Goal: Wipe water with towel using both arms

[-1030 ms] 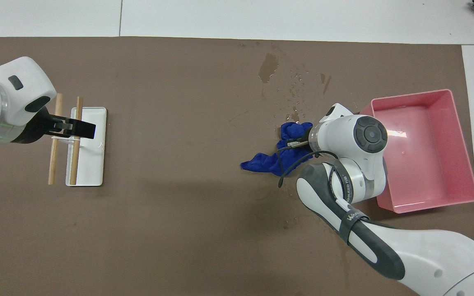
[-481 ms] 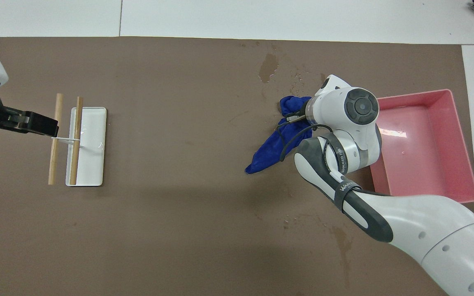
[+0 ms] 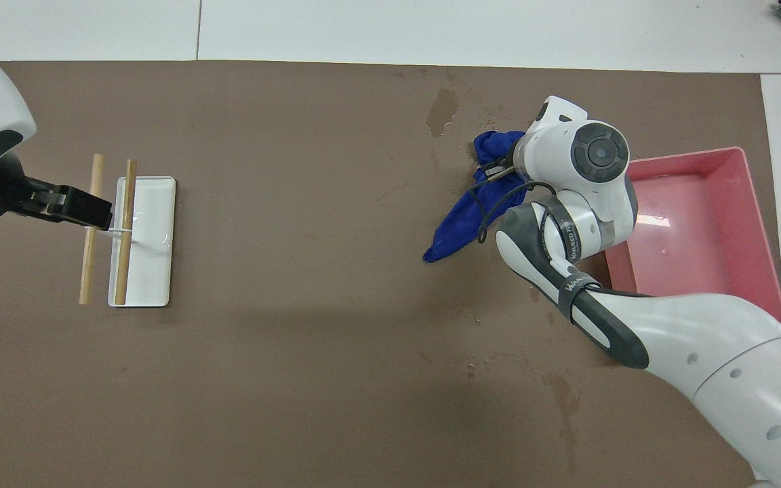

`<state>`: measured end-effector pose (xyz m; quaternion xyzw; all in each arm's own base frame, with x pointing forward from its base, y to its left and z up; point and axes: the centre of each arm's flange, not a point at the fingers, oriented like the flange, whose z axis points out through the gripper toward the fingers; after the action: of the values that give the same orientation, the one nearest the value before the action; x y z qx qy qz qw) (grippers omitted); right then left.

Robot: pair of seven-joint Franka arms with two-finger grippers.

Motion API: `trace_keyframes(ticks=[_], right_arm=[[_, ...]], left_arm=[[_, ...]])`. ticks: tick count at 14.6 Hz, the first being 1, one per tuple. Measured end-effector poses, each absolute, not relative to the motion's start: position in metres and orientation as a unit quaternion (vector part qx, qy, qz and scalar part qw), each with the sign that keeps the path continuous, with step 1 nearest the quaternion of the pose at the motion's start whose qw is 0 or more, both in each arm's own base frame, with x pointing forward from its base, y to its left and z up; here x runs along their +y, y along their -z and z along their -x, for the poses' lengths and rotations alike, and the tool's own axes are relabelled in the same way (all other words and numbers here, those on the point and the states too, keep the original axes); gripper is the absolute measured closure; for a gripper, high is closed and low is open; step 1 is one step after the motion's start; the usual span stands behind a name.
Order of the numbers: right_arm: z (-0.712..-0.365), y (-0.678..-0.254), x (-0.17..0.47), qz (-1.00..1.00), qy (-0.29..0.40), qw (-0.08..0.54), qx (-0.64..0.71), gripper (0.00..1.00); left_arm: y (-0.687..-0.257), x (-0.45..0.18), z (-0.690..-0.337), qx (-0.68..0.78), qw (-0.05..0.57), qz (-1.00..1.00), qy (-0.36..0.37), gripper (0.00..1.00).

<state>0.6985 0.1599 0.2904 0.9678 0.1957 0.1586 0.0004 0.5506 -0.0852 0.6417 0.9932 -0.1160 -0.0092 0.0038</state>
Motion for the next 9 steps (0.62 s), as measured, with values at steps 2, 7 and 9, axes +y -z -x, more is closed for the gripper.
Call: trace_keyframes(ticks=[2,7,9], right_arm=[[-0.708,-0.290,0.154,-0.967,-0.165,0.001,0.197,0.82],[-0.707,-0.287,0.187,-0.976,-0.177,-0.056,0.117,0.82],[-0.700,-0.285,0.216,-0.980,-0.159,-0.116,0.041,0.82]], left_arm=[[-0.643,-0.069,-0.549,-0.105,0.010,-0.994,0.009,0.00],[-0.626,-0.064,-0.542,-0.110,0.013,-0.994,0.000,0.00],[-0.626,-0.064,-0.541,-0.110,0.013,-0.994,-0.001,0.00]])
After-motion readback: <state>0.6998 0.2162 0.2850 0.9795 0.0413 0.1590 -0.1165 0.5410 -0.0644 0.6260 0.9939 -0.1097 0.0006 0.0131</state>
